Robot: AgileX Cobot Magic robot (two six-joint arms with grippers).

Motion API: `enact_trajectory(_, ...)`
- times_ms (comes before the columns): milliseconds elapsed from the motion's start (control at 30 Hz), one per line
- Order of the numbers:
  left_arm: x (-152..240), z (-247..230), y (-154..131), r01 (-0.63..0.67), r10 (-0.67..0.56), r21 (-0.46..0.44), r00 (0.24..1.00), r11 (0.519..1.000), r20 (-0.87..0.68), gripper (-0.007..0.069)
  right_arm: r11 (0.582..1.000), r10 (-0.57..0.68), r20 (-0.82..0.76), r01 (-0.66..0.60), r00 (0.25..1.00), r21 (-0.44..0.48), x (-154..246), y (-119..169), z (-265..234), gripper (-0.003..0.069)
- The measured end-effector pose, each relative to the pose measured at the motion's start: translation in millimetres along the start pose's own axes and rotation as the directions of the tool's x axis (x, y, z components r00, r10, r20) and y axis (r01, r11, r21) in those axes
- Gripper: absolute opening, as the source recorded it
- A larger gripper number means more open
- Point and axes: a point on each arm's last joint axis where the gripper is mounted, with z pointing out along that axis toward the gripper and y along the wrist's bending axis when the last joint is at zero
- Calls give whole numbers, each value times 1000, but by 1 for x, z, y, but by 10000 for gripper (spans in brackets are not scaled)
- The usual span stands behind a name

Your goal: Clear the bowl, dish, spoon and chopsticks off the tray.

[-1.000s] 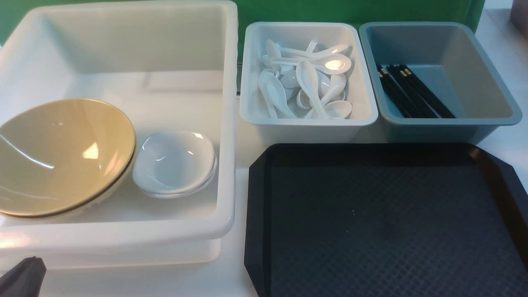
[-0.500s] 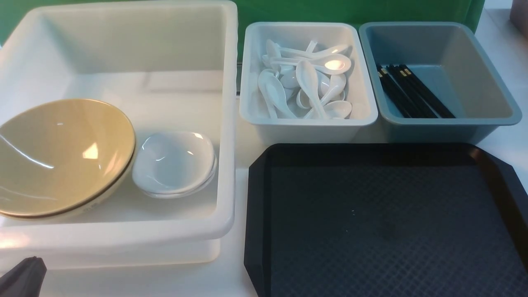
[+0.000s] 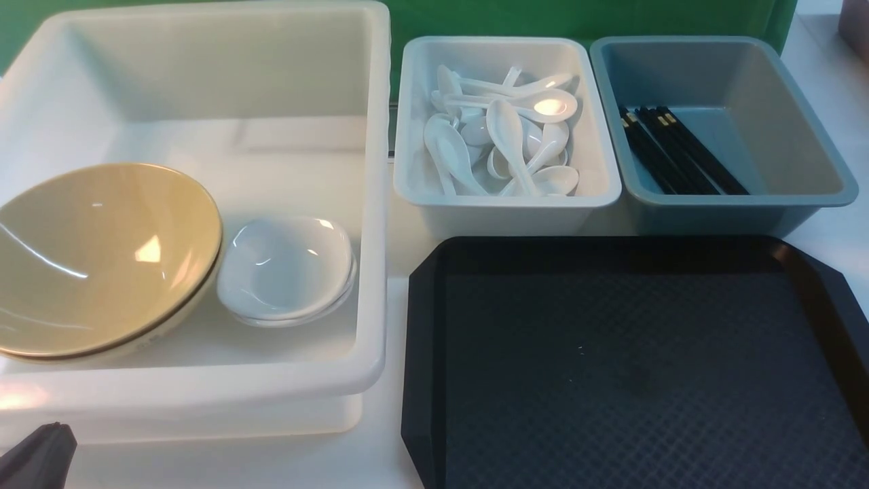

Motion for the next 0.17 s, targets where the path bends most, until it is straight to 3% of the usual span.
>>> enact_trajectory(167, 0, 0, 0, 0, 0, 0, 1000, 1000, 0, -11, 1000, 0, 0, 0, 1000, 0, 0, 0, 0, 99)
